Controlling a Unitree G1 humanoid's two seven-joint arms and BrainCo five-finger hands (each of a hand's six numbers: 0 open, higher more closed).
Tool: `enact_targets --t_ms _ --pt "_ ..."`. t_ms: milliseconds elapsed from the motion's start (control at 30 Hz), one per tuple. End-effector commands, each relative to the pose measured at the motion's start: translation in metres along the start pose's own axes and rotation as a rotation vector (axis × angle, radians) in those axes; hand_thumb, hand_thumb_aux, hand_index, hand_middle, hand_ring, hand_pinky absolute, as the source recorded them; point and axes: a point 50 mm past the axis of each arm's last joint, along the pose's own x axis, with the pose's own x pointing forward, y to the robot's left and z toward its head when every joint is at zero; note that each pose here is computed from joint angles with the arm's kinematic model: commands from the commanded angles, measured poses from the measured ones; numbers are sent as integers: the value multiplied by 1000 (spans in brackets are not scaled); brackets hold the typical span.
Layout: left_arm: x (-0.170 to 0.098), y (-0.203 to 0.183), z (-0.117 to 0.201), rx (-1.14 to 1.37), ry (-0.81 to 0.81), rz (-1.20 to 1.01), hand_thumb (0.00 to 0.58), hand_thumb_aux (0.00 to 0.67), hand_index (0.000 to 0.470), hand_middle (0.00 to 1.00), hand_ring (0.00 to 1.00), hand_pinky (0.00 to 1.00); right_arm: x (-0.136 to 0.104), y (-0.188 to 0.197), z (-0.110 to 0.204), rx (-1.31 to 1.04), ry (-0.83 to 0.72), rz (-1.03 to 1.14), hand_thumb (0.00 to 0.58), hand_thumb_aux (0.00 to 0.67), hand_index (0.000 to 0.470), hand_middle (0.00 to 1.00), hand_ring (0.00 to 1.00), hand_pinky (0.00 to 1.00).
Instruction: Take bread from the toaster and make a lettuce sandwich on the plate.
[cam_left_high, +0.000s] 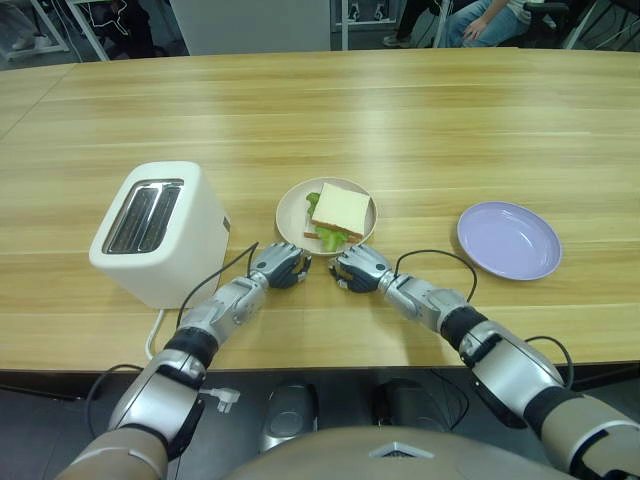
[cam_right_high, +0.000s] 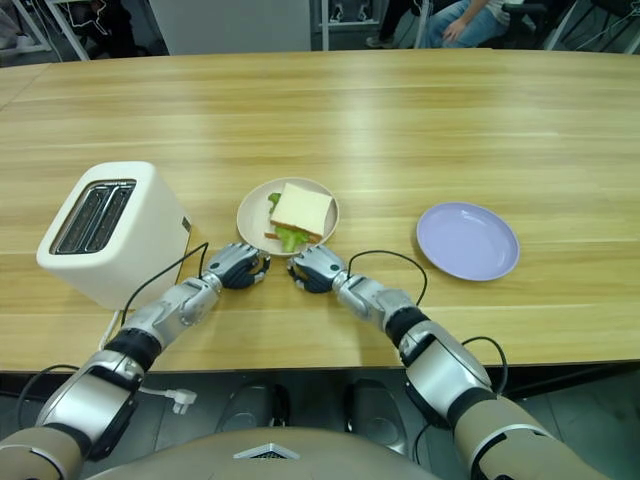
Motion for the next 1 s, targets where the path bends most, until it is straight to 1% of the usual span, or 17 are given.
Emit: enact_targets --t_ms 33,167,333,433,533,567,600,633,667,700,733,800,867,1000 --pt "9 -5 0 27 31 -25 580 670 460 1000 1000 1000 -8 12 -22 -132 128 119 580 670 460 1000 1000 1000" --pt "16 3 -1 42 38 15 580 670 460 1000 1000 1000 -7 6 -30 -205 166 117 580 670 460 1000 1000 1000" --pt "16 9 0 59 22 72 580 670 460 1000 1000 1000 -12 2 -37 -194 175 66 580 670 460 1000 1000 1000" --pt "8 13 8 -37 -48 182 580 670 460 1000 1000 1000 -22 2 -37 -109 133 -24 580 670 460 1000 1000 1000" --pt "-16 17 18 -212 -129 311 580 670 460 1000 1000 1000 -44 3 -35 41 70 -137 580 670 460 1000 1000 1000" --pt "-26 18 22 -263 -151 342 489 405 278 620 620 620 -53 1 -32 103 46 -188 580 670 460 1000 1000 1000" --pt "-40 18 26 -329 -174 381 0 0 0 110 110 110 -67 -1 -28 204 22 -240 580 670 460 1000 1000 1000" --pt "-53 17 30 -395 -191 416 0 0 0 0 0 0 -81 -4 -22 292 -8 -289 559 541 372 949 949 949" --pt "-65 17 34 -459 -202 454 0 0 0 0 0 0 -94 -8 -16 361 -28 -332 456 360 247 749 749 749" --pt "-76 17 38 -522 -211 492 0 0 0 0 0 0 -105 -10 -11 425 -41 -359 0 0 0 255 255 255" --pt "-87 15 44 -607 -223 530 0 0 0 0 0 0 -116 -13 -4 484 -60 -382 0 0 0 0 0 0" --pt "-107 11 58 -740 -244 574 0 0 0 0 0 0 -136 -17 6 570 -76 -400 0 0 0 0 0 0" --pt "-123 3 72 -850 -264 579 0 0 0 0 0 0 -155 -20 12 719 -42 -459 0 0 0 0 0 0" --pt "-140 -2 90 -974 -291 559 0 0 0 0 0 0 -181 -27 30 932 -16 -573 0 0 0 0 0 0"
